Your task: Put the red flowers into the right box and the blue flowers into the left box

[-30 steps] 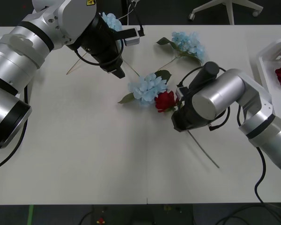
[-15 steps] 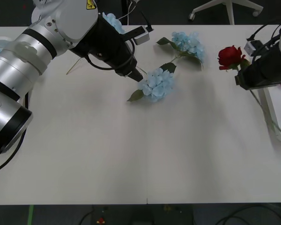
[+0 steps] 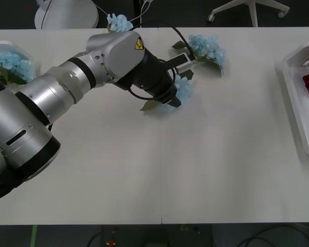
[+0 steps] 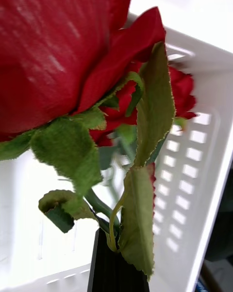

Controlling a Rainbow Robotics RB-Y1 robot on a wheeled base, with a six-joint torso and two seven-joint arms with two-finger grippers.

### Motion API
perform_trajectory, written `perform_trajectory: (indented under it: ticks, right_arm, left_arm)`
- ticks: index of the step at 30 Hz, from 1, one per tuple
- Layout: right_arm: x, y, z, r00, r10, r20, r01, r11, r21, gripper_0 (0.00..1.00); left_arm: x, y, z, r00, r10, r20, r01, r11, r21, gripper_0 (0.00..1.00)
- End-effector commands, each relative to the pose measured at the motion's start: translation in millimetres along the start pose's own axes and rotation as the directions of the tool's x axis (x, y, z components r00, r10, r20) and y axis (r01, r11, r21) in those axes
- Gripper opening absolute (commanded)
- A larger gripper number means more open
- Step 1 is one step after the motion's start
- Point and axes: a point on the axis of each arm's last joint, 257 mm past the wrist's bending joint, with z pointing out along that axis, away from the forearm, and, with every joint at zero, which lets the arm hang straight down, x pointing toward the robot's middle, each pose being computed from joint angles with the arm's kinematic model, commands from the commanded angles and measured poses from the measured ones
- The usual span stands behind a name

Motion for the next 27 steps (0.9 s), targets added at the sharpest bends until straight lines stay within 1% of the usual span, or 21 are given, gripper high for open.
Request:
perform_trajectory:
  ticks: [1,2,3,9,14,17,19,23,24,25,26,27]
  right_arm:
    - [-15.5,-55.9,-8.2,0.999,0.012,0.053,-0.020,0.988,0.152,0.00]
    - [-14.5,-58.6,-5.9,0.998,0.012,0.055,-0.021,0.987,0.162,0.00]
    - [-10.5,-63.5,-0.3,0.998,0.018,0.057,-0.027,0.984,0.175,0.00]
    - [6.9,-75.1,29.8,0.994,0.055,0.091,-0.073,0.977,0.201,0.00]
    - [16.5,-65.3,48.9,0.989,0.091,0.113,-0.112,0.975,0.191,0.00]
    - [21.4,-55.8,58.4,0.986,0.116,0.122,-0.138,0.972,0.190,0.00]
    - [22.1,-48.6,63.7,0.984,0.121,0.132,-0.145,0.971,0.191,0.00]
    - [22.7,-44.8,66.3,0.984,0.120,0.133,-0.145,0.970,0.193,0.00]
    - [22.0,-44.5,66.0,0.983,0.121,0.135,-0.146,0.971,0.192,0.09]
    - [22.4,-43.6,66.5,0.985,0.115,0.132,-0.140,0.971,0.192,0.24]
    - [22.0,-44.5,66.0,0.984,0.116,0.134,-0.141,0.971,0.193,0.31]
    - [22.0,-44.4,66.0,0.985,0.112,0.133,-0.137,0.971,0.194,0.41]
  left_arm:
    - [-16.0,-28.7,28.6,0.997,-0.070,0.042,0.069,0.997,0.031,0.29]
    - [-19.2,-29.5,29.6,0.997,-0.066,0.048,0.064,0.998,0.028,0.05]
    - [-22.0,-30.7,32.0,0.997,-0.062,0.053,0.061,0.998,0.022,0.00]
    - [-22.1,-27.9,30.3,0.995,-0.074,0.060,0.073,0.997,0.020,0.00]
    - [-6.5,-16.4,13.4,0.995,-0.093,0.035,0.092,0.995,0.036,0.00]
    - [-7.7,-17.3,-10.4,0.995,-0.085,0.044,0.081,0.993,0.084,0.00]
    - [-19.2,-27.8,-35.2,0.993,-0.086,0.075,0.074,0.986,0.152,0.00]
    - [-26.9,-40.9,-69.5,0.988,-0.101,0.119,0.072,0.970,0.231,0.00]
    - [-22.2,-39.6,-82.9,0.985,-0.123,0.123,0.090,0.965,0.247,0.00]
    - [-8.4,-36.7,-97.6,0.982,-0.153,0.112,0.120,0.958,0.260,0.00]
    - [-2.6,-31.9,-107.5,0.979,-0.171,0.112,0.138,0.956,0.258,0.00]
    - [13.0,-24.9,-121.9,0.973,-0.205,0.104,0.175,0.953,0.247,0.00]
